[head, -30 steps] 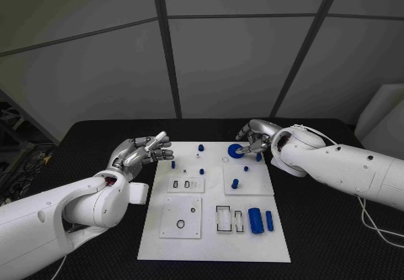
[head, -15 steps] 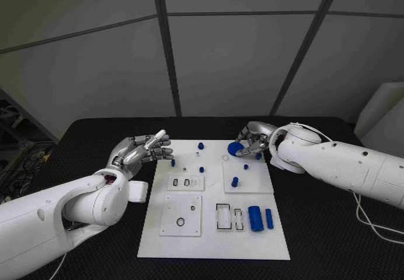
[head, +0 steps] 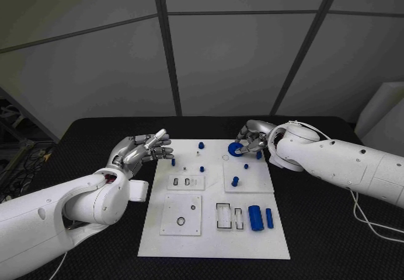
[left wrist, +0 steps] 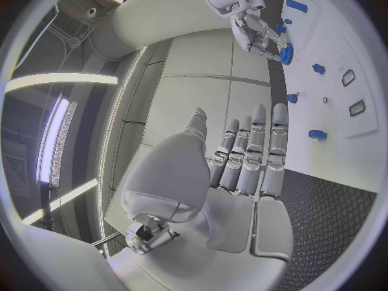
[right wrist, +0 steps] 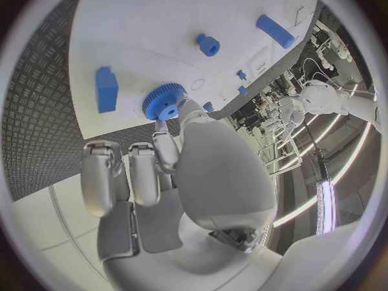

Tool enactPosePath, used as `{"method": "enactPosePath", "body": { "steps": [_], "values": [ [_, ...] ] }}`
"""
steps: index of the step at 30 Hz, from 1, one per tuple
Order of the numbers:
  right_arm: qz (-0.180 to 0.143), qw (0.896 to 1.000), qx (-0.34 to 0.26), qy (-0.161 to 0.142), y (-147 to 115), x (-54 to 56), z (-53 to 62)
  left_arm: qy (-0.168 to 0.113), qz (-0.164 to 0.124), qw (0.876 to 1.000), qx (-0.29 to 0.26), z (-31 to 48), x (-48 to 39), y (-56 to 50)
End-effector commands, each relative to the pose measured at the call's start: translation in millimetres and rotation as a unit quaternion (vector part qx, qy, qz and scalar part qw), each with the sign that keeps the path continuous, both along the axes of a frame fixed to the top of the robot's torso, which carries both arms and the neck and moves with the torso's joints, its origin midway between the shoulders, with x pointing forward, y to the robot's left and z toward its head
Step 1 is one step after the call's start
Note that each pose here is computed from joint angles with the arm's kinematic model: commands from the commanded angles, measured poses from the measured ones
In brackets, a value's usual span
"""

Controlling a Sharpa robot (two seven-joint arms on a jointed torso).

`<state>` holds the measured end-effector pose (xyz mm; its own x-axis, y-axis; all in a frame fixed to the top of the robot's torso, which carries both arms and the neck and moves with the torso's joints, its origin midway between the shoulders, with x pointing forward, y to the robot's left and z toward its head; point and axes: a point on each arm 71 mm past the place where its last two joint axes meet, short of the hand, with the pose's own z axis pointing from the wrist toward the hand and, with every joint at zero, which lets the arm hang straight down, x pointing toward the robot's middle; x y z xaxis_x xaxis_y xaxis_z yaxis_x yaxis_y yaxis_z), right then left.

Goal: Assemble the parts on the task board

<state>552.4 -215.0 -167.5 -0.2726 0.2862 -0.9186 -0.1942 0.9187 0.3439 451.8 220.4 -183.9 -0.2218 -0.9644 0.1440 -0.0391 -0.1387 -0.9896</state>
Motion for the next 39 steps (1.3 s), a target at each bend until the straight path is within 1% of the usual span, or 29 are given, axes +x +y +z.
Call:
{"method": "enactPosePath", "body": {
  "steps": [1, 2, 7, 12, 18, 25, 31, 35, 39],
  "values": [
    [-0.004, 1.0, -0.017, -0.005, 0, -0.1, -2.0, -0.006, -0.007, 1.0, -0.001, 1.7, 0.2, -1.7],
    [-0.004, 1.0, -0.017, -0.006, 0, -0.1, -1.9, -0.006, -0.007, 1.0, -0.001, 1.7, 0.2, -1.7],
    [-0.003, 0.999, -0.033, -0.031, 3, -0.3, 1.0, -0.006, -0.007, 1.0, -0.001, 1.6, 0.4, -1.7],
    [0.007, 0.997, -0.05, -0.054, 7, -1.7, 4.0, -0.006, -0.007, 1.0, -0.001, 1.5, 0.5, -1.6],
    [0.022, 0.996, -0.05, -0.077, 16, -6.0, 8.3, -0.006, -0.007, 1.0, -0.001, 1.4, 0.6, -1.7],
    [0.031, 0.996, -0.022, -0.081, 27, -15.9, 13.3, -0.005, -0.007, 1.0, -0.001, 1.2, 0.6, -1.6],
    [0.039, 0.995, 0.0, -0.096, 39, -26.7, 20.3, -0.004, -0.008, 1.0, -0.001, 1.1, 0.7, -1.7],
    [0.051, 0.993, 0.01, -0.109, 53, -33.2, 24.6, -0.004, -0.008, 1.0, -0.001, 1.1, 0.6, -1.9],
    [0.066, 0.991, 0.017, -0.116, 70, -37.1, 27.1, -0.004, -0.008, 1.0, -0.001, 1.1, 0.5, -1.7]
  ]
}}
